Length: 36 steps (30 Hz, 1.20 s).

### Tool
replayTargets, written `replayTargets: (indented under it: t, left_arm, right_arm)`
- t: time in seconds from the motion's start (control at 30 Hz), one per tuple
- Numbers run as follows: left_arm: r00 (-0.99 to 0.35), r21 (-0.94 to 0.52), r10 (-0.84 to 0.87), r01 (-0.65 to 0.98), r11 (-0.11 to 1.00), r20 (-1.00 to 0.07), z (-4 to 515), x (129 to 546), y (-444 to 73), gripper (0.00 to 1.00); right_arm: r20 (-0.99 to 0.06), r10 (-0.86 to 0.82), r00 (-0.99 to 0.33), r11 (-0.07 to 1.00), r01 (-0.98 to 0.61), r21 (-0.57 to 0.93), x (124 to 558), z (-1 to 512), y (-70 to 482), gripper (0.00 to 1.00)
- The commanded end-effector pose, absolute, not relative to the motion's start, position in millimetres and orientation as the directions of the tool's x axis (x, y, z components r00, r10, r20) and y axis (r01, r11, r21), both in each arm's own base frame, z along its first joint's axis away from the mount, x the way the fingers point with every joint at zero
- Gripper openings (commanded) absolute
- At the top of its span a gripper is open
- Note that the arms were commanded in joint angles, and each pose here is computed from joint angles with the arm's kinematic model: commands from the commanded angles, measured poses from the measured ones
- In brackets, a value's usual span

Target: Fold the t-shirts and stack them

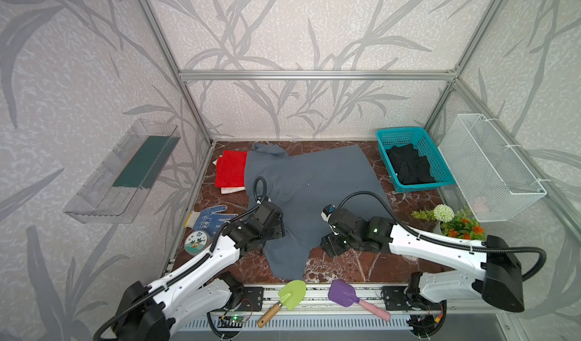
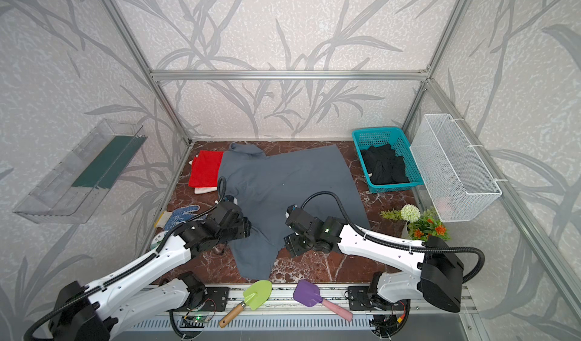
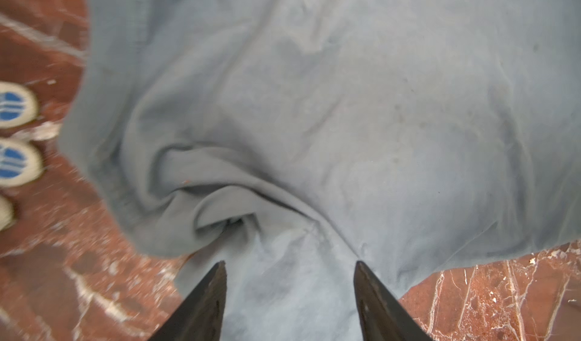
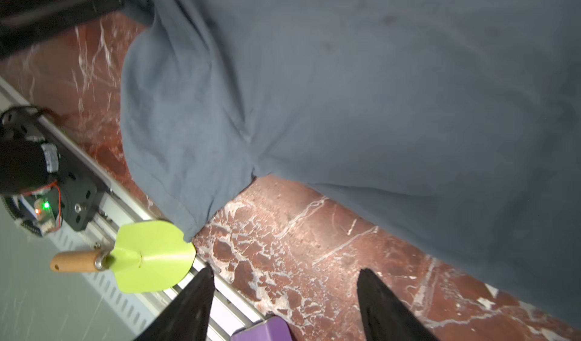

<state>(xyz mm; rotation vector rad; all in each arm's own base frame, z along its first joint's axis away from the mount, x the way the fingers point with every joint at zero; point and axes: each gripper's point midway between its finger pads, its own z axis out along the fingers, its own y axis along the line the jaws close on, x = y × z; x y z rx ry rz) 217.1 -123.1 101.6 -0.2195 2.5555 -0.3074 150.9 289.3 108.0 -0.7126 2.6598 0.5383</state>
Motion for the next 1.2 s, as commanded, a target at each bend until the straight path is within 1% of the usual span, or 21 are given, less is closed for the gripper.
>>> replayTargets:
  t: [0.0,0.07,0.13,0.23,0.4,0.5,0.57,0.7,0.87,1.03,1.17]
  left_arm:
    - [-0.843,-0.204,-0.238,-0.156,0.966,-0.482,80.6,195.9,-98.1,0.65]
    - [-0.845,-0.242,-0.252,-0.151,0.958,-0.471,79.0,193.3,-102.7,0.65]
    - [-0.873,-0.277,-0.233,-0.119,0.954,-0.428,76.1,186.5,-112.7,0.64]
    - [-0.911,-0.335,-0.185,-0.056,0.94,-0.368,62.9,174.9,-132.6,0.62]
    - [-0.921,-0.388,-0.147,0.004,0.922,-0.36,41.9,167.1,-149.7,0.61]
    - [-0.93,-0.358,-0.097,0.039,0.933,-0.355,30.0,166.0,-153.1,0.61]
    - [-0.939,-0.335,-0.053,0.069,0.94,-0.34,20.6,165.7,-157.7,0.61]
    - [-0.956,-0.23,0.036,0.106,0.967,-0.29,-2.9,162.1,-159.8,0.61]
    - [-0.96,-0.108,0.153,0.183,0.977,-0.236,-19.3,146.9,-170.9,0.61]
    - [-0.959,-0.039,0.19,0.202,0.979,-0.21,-20.3,127.9,-165.1,0.6]
    - [-0.956,-0.055,0.204,0.22,0.974,-0.21,-7.8,111.1,-163.1,0.6]
  right_arm:
    - [-0.421,-0.451,-0.787,0.758,-0.587,0.284,147.1,106.0,308.4,0.72]
    - [-0.434,-0.438,-0.788,0.763,-0.58,0.284,153.2,102.4,315.3,0.72]
    - [-0.444,-0.406,-0.799,0.791,-0.551,0.268,162.7,102.6,318.3,0.73]
    - [-0.438,-0.321,-0.84,0.867,-0.447,0.221,183.6,105.9,308.2,0.73]
    - [-0.383,-0.181,-0.906,0.947,-0.266,0.182,208.8,123.8,273.1,0.73]
    - [-0.407,-0.127,-0.904,0.961,-0.214,0.175,215.6,134.8,260.0,0.74]
    - [-0.449,-0.085,-0.89,0.964,-0.187,0.188,221.1,141.1,254.1,0.74]
    - [-0.452,-0.014,-0.892,0.959,-0.141,0.247,224.1,141.7,245.2,0.74]
    - [-0.449,-0.022,-0.893,0.957,-0.149,0.25,224.3,144.6,242.7,0.74]
    - [-0.43,-0.016,-0.903,0.951,-0.147,0.273,228.6,146.3,250.1,0.74]
    - [-0.422,-0.012,-0.907,0.951,-0.142,0.276,232.6,149.3,253.4,0.74]
